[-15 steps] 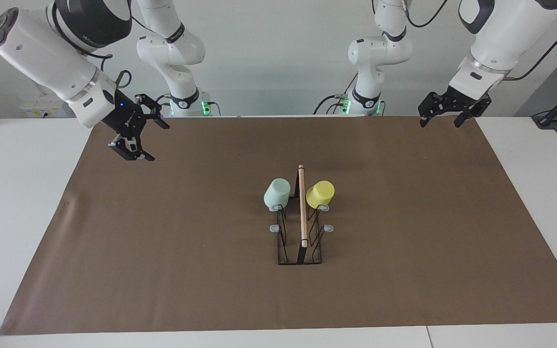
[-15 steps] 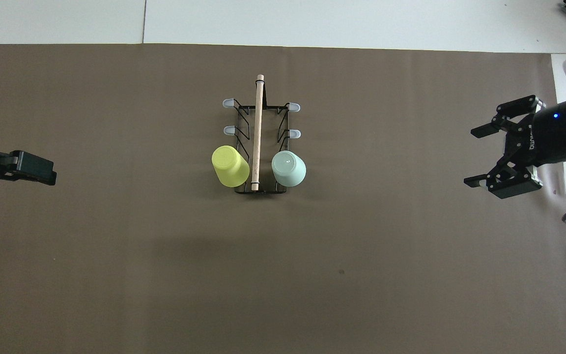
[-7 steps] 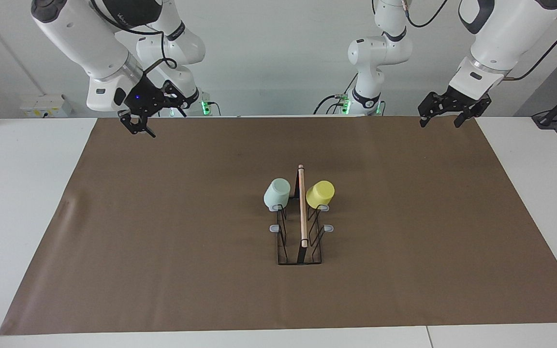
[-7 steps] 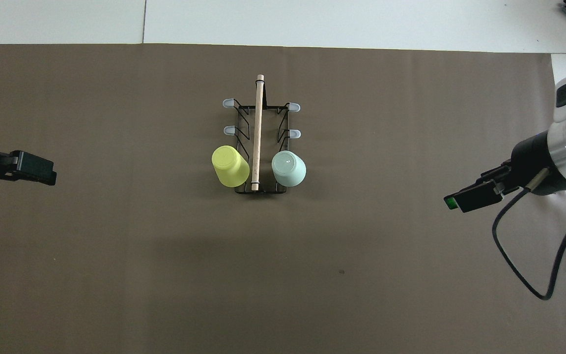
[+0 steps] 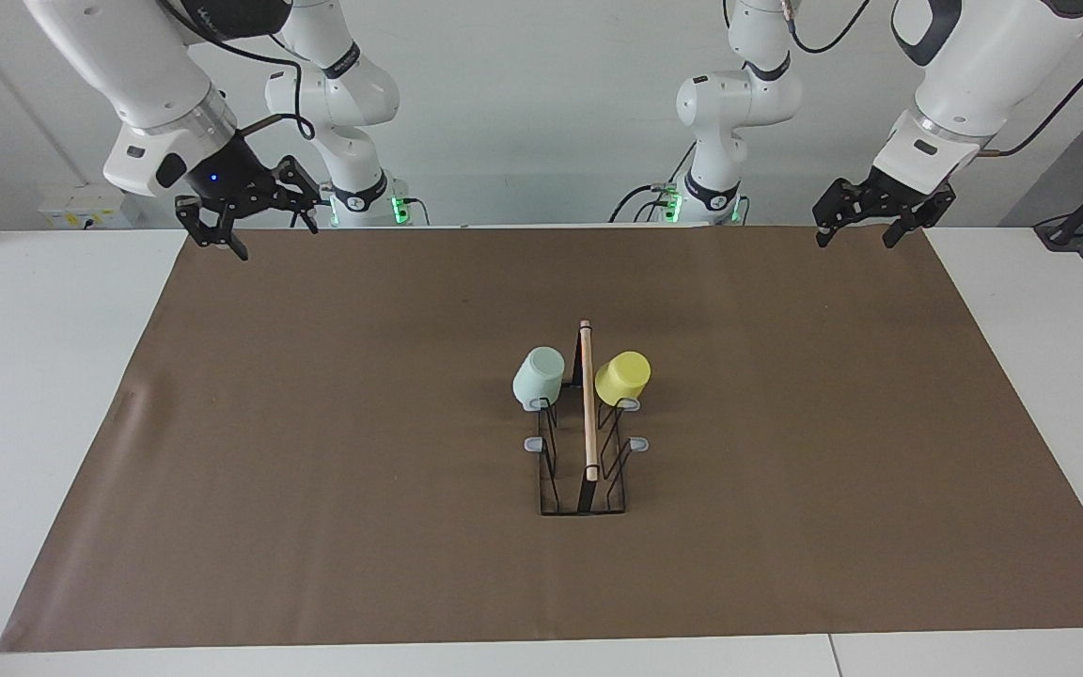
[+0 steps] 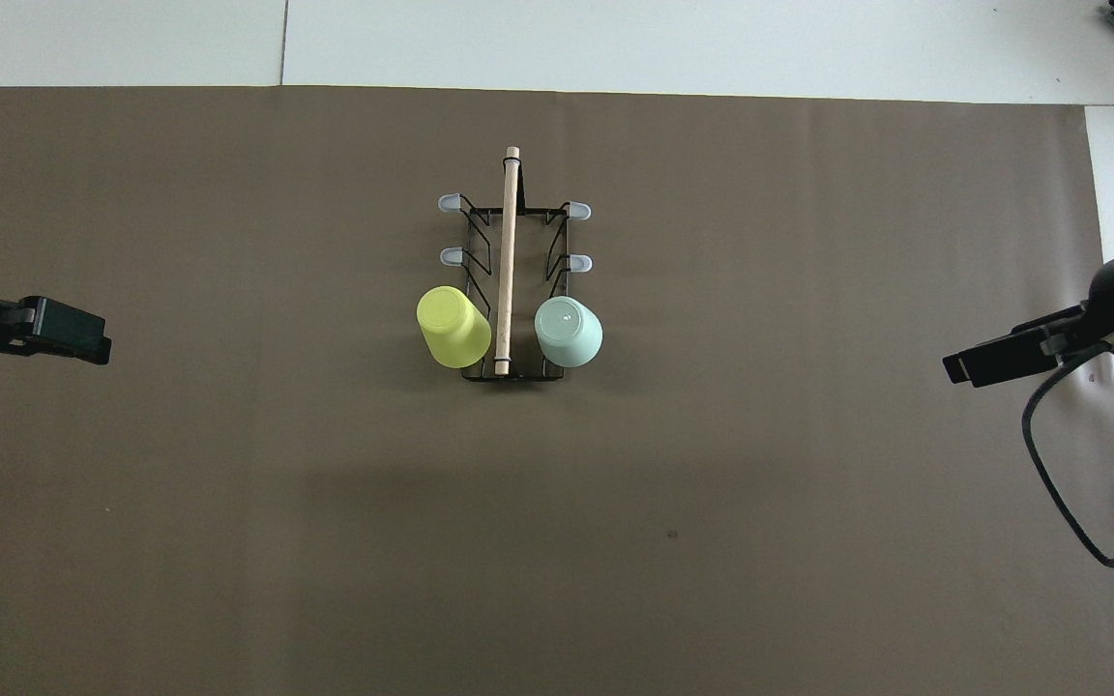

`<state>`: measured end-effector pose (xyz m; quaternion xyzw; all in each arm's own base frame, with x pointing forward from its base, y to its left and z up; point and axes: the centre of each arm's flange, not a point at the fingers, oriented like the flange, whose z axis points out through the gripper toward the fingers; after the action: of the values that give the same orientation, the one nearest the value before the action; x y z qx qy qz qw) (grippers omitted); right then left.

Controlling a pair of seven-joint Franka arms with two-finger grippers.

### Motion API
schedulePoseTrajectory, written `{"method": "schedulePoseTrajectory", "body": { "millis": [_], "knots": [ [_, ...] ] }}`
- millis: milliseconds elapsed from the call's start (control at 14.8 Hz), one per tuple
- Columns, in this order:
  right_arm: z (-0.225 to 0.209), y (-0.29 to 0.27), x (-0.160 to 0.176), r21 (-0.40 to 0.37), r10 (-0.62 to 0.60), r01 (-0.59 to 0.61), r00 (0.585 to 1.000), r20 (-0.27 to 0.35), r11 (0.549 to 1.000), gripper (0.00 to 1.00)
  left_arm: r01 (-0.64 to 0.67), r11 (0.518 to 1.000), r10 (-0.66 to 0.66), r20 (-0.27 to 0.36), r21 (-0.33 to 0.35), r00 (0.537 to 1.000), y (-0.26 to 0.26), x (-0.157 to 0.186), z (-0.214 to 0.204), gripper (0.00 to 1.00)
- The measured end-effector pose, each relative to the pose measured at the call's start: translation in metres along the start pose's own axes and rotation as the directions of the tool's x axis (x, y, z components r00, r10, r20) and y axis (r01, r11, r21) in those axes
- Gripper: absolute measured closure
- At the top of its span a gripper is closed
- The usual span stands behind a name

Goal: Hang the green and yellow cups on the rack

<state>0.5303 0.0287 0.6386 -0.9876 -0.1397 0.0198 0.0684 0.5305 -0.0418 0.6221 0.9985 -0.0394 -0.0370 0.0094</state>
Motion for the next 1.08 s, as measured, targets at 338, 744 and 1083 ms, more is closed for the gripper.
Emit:
{"method": "schedulePoseTrajectory", "body": {
  "millis": [338, 744, 1083],
  "knots": [
    [-0.024, -0.013, -0.003, -0.013, 0.087, -0.087, 0.996, -0.016, 0.996, 0.00, 0.000, 1.000, 0.000, 0.000, 0.000, 1.000, 0.000, 0.000, 0.000, 0.00],
    [-0.020, -0.012, 0.012, -0.055, 0.118, -0.118, 0.993, -0.009, 0.992, 0.00, 0.000, 1.000, 0.000, 0.000, 0.000, 1.000, 0.000, 0.000, 0.000, 0.00],
    [-0.003, -0.002, 0.030, -0.052, 0.155, -0.154, 0.988, 0.021, 0.987, 0.00, 0.000, 1.000, 0.000, 0.000, 0.000, 1.000, 0.000, 0.000, 0.000, 0.00]
  ]
}}
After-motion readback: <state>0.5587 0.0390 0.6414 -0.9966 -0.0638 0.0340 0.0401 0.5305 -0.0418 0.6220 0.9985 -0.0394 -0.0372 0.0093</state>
